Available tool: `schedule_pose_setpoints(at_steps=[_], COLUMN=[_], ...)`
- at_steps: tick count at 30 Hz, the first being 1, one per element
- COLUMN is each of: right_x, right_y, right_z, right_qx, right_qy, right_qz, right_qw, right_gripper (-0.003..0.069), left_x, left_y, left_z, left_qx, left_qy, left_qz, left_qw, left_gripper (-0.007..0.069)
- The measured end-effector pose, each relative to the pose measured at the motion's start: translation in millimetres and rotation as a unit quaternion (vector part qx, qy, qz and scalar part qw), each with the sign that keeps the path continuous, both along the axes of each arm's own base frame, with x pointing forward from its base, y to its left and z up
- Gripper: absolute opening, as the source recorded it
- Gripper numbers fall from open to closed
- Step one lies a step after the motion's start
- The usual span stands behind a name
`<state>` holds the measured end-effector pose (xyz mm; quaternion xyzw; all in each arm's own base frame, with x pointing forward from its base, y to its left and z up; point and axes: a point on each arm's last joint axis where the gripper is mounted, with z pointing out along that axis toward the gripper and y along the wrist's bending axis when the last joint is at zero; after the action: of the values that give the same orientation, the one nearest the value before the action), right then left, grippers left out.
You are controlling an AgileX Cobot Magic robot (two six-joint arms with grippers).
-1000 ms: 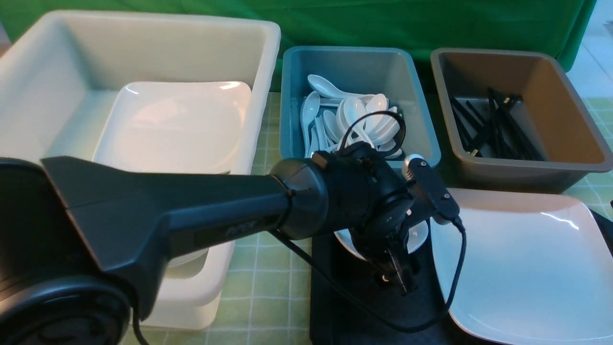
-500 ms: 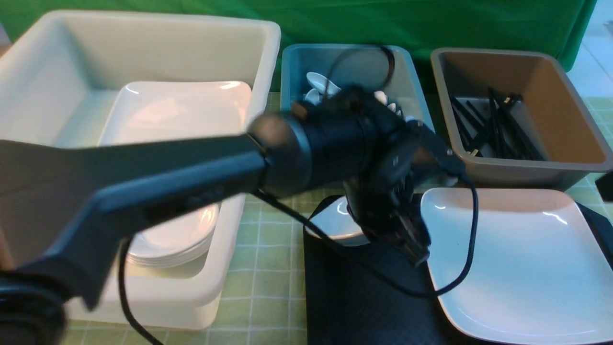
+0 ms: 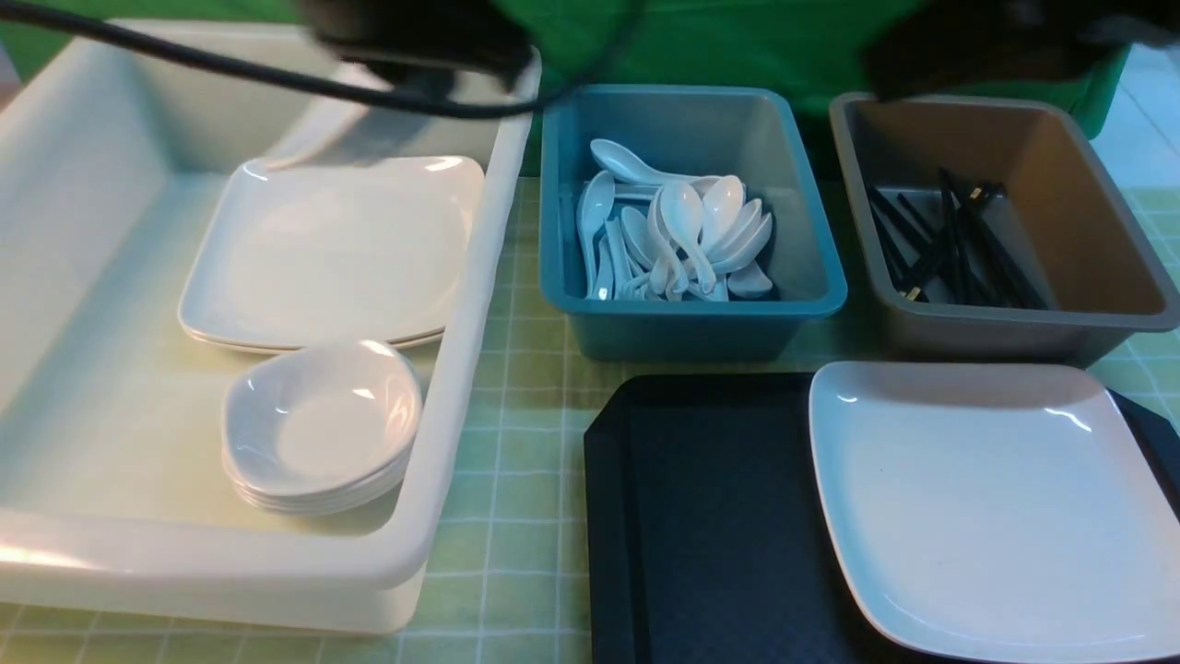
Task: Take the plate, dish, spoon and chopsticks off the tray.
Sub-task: Use the left arm to put the small plate into the large storage box on the left
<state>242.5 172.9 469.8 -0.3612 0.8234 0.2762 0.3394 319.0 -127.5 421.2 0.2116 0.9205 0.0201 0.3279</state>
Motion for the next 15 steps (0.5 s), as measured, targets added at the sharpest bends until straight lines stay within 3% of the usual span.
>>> schedule_pose_setpoints(at_steps=[3, 6, 13, 15], right_x=[13.2, 20.2, 34.6, 35.7], right_y=[45.2, 73.9, 93.8, 93.0], right_z=[-18.0, -37.1, -67.1, -67.2], right_qx=[-0.015, -0.037, -0.072, -0.077], right_qy=[0.02, 0.04, 0.066, 0.062], right_qz=[0.048, 0.064, 0.065, 0.062], right_qw=[0.999, 0.996, 0.993, 0.993], right_gripper=[-0.0003, -0.0003, -0.0001, -0.0001], left_x=[7.7, 9.9, 5.4, 4.8], left_y=[34.6, 43.0, 36.5, 36.3], left_z=[-40.1, -82.2, -140.9, -149.2], left_qx=[-0.004, -0.012, -0.054, -0.06], left_qy=[0.074, 0.116, 0.134, 0.128], left_qz=[0.057, 0.074, 0.074, 0.075], left_qw=[0.996, 0.99, 0.987, 0.987], left_gripper=[0.0007, 0.0007, 0.0011, 0.0056])
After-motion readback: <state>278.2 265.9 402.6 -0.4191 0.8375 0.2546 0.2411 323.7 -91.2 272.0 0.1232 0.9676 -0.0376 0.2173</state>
